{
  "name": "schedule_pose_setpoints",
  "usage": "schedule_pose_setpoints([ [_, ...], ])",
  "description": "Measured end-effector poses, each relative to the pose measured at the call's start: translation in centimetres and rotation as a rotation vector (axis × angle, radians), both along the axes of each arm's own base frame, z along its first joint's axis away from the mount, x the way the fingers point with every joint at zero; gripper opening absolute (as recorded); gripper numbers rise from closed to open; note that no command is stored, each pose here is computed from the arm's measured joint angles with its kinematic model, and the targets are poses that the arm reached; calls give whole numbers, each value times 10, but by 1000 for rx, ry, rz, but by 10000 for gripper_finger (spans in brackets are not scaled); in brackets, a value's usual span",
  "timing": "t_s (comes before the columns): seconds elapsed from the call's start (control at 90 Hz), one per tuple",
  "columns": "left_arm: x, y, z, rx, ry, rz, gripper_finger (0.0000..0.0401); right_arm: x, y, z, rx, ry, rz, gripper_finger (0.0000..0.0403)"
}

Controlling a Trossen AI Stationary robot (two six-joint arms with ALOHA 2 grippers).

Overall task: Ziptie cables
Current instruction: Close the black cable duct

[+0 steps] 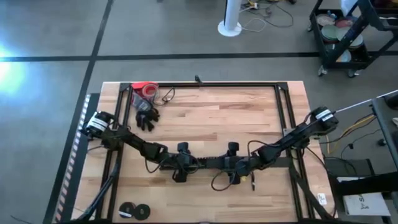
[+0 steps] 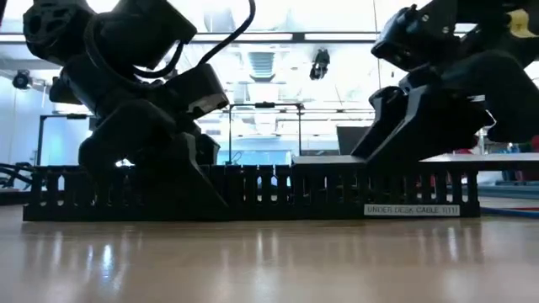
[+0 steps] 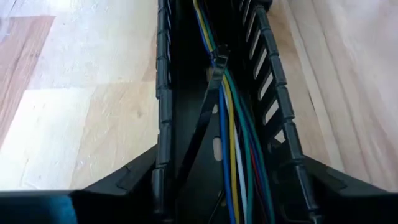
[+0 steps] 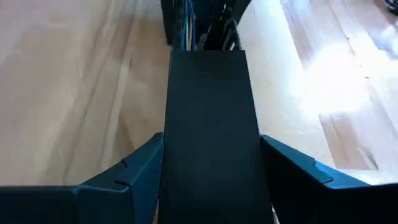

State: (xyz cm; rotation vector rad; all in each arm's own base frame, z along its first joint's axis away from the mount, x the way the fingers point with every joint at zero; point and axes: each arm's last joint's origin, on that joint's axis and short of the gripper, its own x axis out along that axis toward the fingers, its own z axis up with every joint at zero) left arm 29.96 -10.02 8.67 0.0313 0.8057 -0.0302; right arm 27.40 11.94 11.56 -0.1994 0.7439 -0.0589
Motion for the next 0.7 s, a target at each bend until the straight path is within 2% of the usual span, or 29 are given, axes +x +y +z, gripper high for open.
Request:
schedule_pose_setpoints([
  [0.411,-3,-8,0,68,-8,-65,232,8,-11,4,37,77,5,215],
  [0.567,-3,-9,1,70,-11,-73,230,11,-19,4,109,125,7,215],
  [0.7,-3,-9,3,68,-19,-73,238,12,-21,4,124,137,16,215],
])
